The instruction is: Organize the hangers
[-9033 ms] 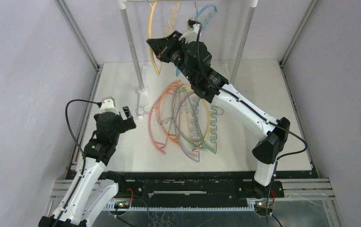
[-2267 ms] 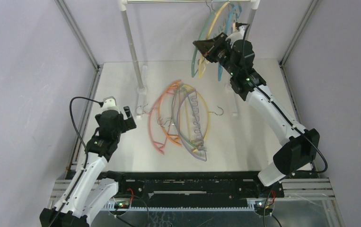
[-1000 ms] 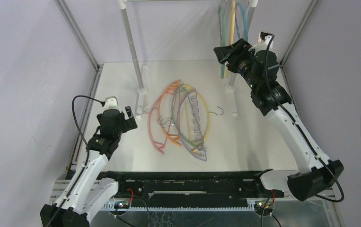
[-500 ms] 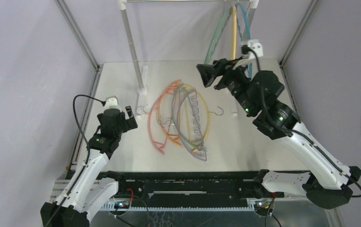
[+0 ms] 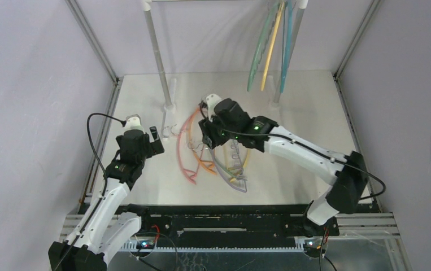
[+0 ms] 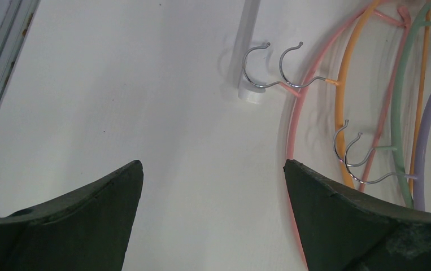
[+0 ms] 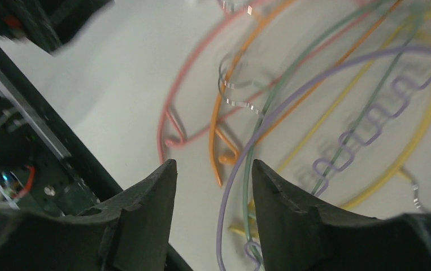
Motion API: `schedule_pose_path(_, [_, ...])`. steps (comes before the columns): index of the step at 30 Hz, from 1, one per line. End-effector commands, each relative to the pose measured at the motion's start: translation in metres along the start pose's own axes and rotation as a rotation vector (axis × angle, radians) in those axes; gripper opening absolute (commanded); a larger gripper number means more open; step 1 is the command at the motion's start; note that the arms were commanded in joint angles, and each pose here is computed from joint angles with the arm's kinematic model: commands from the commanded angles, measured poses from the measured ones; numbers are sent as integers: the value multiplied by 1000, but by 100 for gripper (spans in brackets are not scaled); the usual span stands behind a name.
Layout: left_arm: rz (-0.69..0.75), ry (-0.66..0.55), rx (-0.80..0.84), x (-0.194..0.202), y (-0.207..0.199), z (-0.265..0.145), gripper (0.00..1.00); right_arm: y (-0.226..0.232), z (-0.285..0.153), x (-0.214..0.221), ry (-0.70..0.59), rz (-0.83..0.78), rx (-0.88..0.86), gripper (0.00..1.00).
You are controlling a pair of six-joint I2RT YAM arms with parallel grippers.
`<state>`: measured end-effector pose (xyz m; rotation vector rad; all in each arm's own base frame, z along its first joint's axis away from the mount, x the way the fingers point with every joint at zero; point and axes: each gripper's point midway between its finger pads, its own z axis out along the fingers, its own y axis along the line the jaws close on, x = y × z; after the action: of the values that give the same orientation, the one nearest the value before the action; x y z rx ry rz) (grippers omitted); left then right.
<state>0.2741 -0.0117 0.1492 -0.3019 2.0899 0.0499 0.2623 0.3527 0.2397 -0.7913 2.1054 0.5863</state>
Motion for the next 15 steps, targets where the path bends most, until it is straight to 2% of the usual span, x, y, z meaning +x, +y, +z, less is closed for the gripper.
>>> schedule_pose_path(1, [-8,-23,-16,-2,4,1,99,18,25,55,194,-7,-100,56])
schedule_pose_path(3, [-7,-20,-20,-1,5,1,100,22,38,83,281,-12,-111,51])
schedule_pose_path(5, [-4,-17,-26,-1,5,2,99,27,49,109,336,-31,-113,50])
schedule_pose_path(15, [6,19,-13,8,2,6,99,15,73,182,445,25,-18,51])
